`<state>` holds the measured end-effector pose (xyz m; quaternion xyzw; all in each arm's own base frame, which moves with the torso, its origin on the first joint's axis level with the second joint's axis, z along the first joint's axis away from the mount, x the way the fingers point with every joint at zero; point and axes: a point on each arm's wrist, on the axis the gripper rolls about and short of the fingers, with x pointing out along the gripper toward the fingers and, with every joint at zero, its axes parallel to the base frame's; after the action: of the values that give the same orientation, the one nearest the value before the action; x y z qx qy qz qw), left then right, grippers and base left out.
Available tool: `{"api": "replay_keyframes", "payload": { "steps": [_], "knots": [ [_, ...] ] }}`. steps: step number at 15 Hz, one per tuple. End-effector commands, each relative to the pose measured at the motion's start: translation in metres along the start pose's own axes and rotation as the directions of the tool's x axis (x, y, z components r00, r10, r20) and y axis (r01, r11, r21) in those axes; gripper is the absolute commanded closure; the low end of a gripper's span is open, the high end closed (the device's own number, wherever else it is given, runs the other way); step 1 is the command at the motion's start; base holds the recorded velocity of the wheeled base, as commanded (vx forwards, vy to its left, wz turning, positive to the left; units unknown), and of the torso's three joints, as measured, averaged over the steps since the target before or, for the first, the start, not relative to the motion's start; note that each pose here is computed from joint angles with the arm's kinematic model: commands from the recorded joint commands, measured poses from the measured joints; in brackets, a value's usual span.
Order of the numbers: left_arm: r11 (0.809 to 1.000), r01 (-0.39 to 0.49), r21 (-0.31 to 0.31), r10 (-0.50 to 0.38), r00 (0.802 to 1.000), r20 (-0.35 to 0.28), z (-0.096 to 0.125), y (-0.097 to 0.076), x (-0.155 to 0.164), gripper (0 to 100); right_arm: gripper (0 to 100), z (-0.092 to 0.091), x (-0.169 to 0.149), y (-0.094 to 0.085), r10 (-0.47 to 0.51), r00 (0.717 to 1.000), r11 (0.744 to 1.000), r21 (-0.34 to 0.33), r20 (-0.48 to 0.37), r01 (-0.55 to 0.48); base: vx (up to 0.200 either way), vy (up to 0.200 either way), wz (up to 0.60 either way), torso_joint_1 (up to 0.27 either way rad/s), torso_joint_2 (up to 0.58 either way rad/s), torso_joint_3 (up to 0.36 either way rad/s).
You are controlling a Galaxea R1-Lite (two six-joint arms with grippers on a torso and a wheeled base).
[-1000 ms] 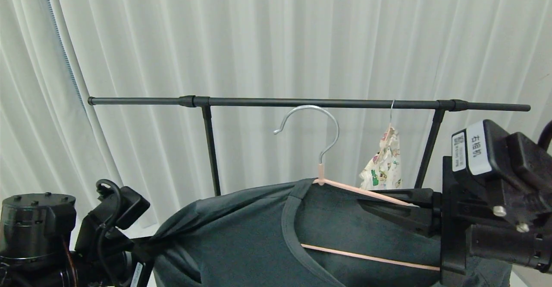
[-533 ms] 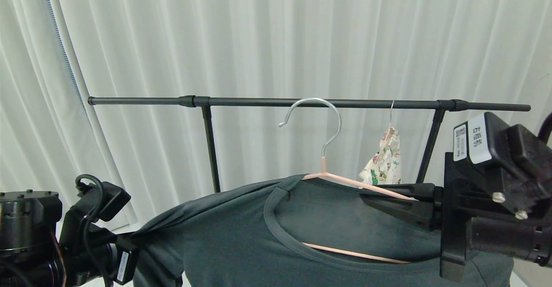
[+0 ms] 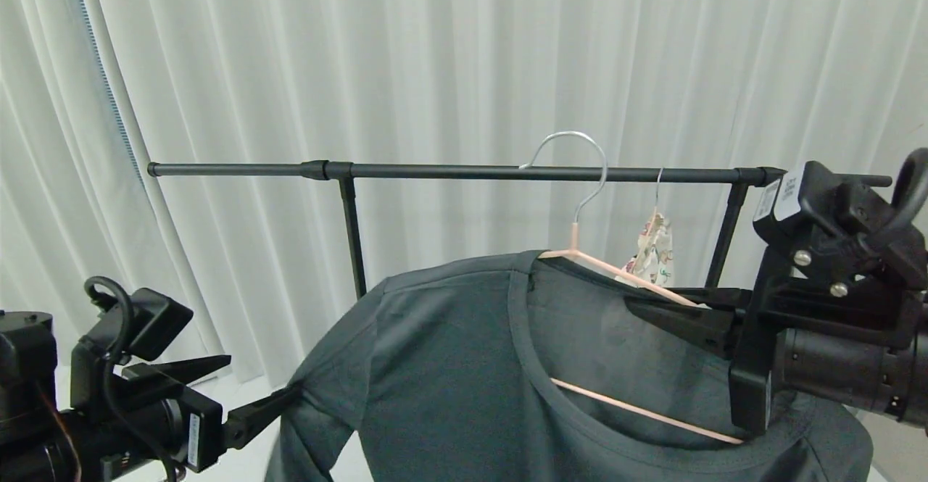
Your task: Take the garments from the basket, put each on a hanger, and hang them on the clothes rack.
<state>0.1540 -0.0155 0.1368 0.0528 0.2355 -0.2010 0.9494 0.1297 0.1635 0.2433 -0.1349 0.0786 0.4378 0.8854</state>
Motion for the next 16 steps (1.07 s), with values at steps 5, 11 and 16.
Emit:
{"api": "replay_keyframes", "payload": {
  "steps": [5, 11, 16],
  "knots": [
    [1.0, -0.015, 0.021, 0.012, 0.992, 0.122, 0.03, 0.001, -0.008, 0, 100, -0.012, 0.007, -0.032, -0.182, 0.98, 0.977, 0.097, -0.081, 0.19, 0.0, 0.0, 0.0, 0.0, 0.0, 0.0],
    [0.988, -0.132, 0.075, 0.121, 0.983, 0.137, 0.039, 0.001, -0.009, 0, 100, -0.025, 0.063, -0.053, -0.369, 0.9, 0.894, 0.176, -0.231, 0.411, 0.0, 0.0, 0.0, 0.0, 0.0, 0.0],
    [0.99, -0.104, 0.091, 0.089, 0.984, 0.153, 0.044, -0.005, -0.008, 0, 100, -0.021, 0.092, -0.071, -0.455, 0.868, 0.851, 0.191, -0.198, 0.49, 0.0, 0.0, 0.0, 0.0, 0.0, 0.0]
  ]
}}
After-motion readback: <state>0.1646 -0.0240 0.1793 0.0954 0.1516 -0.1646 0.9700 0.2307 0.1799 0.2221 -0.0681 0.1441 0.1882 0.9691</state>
